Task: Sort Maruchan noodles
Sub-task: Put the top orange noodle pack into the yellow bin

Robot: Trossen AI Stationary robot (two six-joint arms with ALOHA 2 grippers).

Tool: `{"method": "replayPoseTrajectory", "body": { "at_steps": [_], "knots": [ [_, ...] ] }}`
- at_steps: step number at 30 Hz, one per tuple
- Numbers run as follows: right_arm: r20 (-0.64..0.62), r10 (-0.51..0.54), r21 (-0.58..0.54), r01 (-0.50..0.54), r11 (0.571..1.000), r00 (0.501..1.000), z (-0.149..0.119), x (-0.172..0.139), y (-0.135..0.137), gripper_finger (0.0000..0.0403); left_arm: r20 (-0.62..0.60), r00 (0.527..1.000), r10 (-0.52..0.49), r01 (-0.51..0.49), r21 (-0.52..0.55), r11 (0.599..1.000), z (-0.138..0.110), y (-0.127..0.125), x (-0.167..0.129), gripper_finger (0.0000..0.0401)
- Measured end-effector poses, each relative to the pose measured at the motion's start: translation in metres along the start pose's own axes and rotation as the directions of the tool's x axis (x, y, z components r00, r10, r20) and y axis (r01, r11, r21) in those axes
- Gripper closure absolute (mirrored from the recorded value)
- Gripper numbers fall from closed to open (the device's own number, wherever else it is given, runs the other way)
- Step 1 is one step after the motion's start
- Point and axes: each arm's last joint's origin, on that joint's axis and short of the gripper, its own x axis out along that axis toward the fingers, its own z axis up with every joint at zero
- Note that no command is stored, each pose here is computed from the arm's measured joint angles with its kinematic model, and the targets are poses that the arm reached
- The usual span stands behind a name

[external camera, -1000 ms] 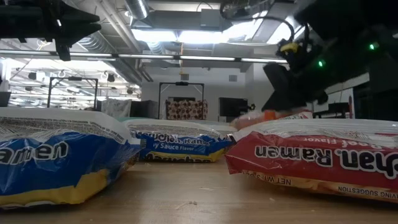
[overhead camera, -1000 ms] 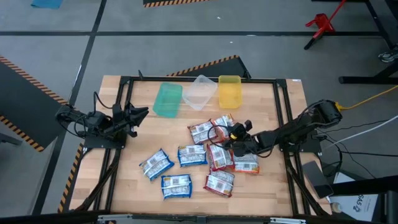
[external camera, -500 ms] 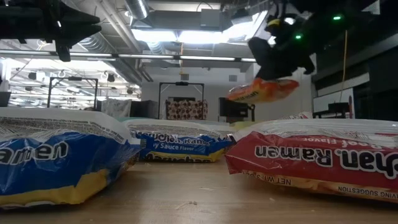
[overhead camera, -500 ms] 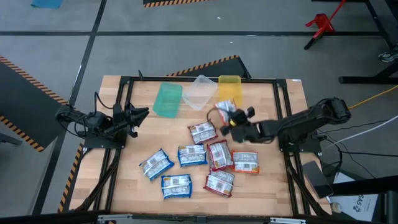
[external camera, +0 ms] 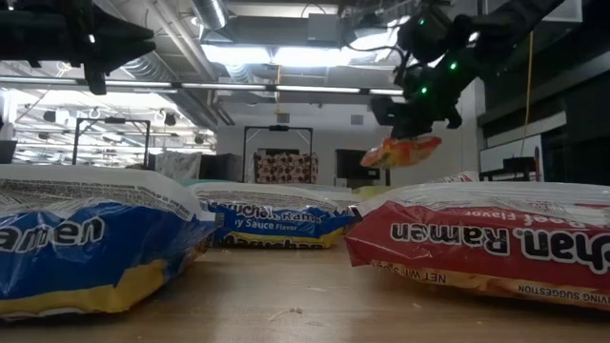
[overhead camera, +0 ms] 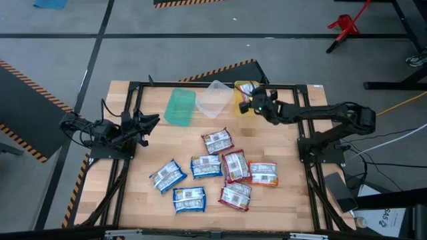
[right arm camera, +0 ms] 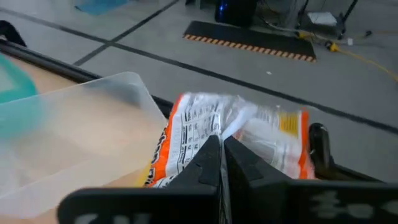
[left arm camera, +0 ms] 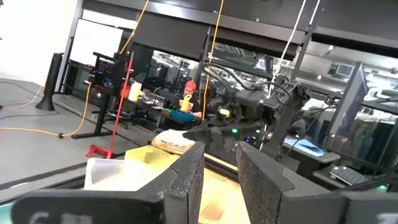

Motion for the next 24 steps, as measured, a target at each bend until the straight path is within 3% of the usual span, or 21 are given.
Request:
{"method": "replayPoseTrajectory", "body": {
  "at_steps": [8,15,24],
  "knots": [
    [-0.001,-0.023,0.055,0.023,0.998,1.0,-0.009,0.027,0.001,0.0403,-0.001,1.0,0.004,-0.004,0.002,1.0,0.0,0.0,0.0,0.0311],
    [-0.025,-0.117,0.044,0.118,0.992,0.993,-0.028,0.042,0.004,0.0403,-0.001,1.0,0.006,-0.006,0.002,1.0,0.0,0.0,0.0,0.0311],
    [-0.054,-0.108,0.069,0.112,0.991,0.993,-0.036,0.057,0.002,0.0403,0.001,1.0,0.024,-0.024,0.001,1.0,0.0,0.001,0.0,0.0311]
  ]
}}
